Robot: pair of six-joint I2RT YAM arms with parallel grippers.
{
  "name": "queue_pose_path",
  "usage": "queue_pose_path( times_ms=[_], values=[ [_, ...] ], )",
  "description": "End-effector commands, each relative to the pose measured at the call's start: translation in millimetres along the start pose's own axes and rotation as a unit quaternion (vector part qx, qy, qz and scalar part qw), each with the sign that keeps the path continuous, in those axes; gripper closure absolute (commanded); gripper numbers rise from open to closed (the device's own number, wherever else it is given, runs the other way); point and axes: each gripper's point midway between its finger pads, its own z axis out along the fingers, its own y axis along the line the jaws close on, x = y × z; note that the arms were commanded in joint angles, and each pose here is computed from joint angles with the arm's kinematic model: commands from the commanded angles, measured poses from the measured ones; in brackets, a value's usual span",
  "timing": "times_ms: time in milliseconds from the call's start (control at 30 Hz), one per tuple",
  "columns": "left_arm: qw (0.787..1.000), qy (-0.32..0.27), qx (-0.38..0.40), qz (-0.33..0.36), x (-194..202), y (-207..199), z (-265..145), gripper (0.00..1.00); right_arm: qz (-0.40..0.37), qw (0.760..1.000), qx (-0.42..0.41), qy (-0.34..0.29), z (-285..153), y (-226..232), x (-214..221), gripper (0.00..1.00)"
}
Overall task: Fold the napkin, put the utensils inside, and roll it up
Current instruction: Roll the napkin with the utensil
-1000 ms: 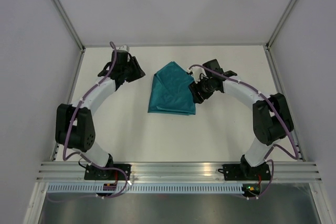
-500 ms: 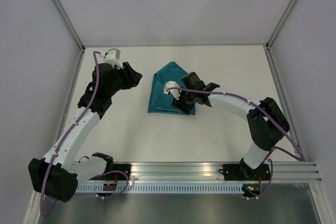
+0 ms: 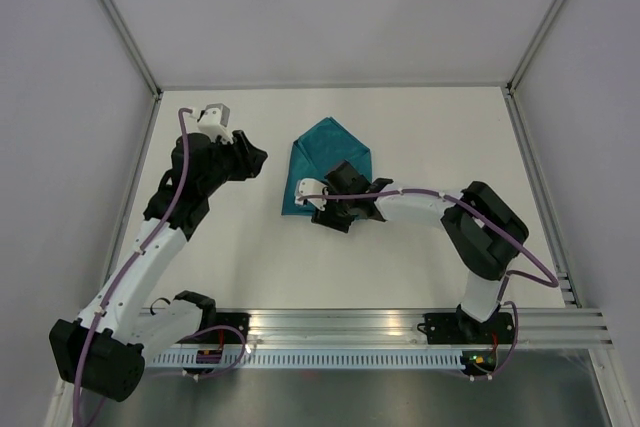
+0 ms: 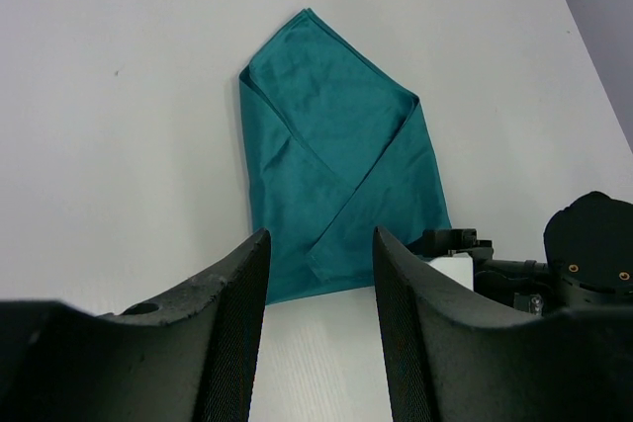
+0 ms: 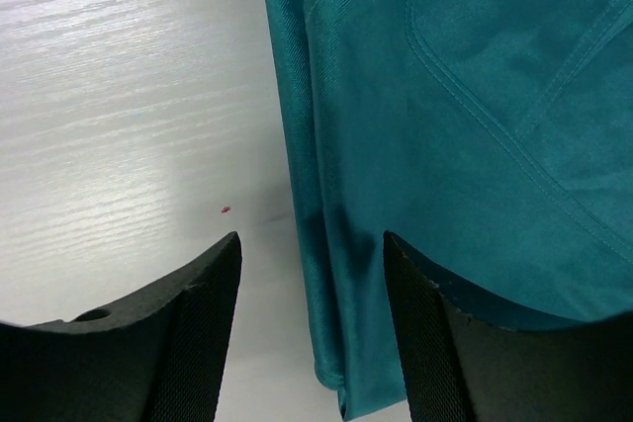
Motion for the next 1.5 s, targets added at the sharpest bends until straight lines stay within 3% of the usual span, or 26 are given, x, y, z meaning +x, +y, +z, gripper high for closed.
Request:
queue_pose_path(
  times_ms=[0,267,633,833,1267,1467],
  values=[
    [0.999,-0.019,0.014,0.027,-7.7,-3.6,-2.4,0.49,-0.020,0.999,0.035,-0.001,11.4,-13.6,-2.0,0.35],
    [0.999,-0.009,0.026,0.028,2.9,-7.7,6.7,0.49,-0.031,0.999,0.029,0.020,20.7,-11.6,19.5,0.47],
    [0.995,-0.017,0.076,0.064,8.1,-42.7,9.2,0.50,-0.049,0.996,-0.032,0.066,21.6,2.3,46.7,0.56],
    [0.994,-0.025,0.082,0.073,3.8,-47.8,7.0,0.50,-0.043,0.994,-0.064,0.083,21.2,7.5,57.8,0.69],
    [0.987,-0.073,0.100,0.106,-21.2,-72.2,-3.3,0.54,-0.012,0.982,-0.154,0.105,17.3,18.9,86.3,0.83],
    [0.975,-0.136,0.120,0.128,-44.6,-90.3,-20.8,0.56,0.013,0.973,-0.206,0.101,11.3,15.2,87.7,0.85]
  ],
)
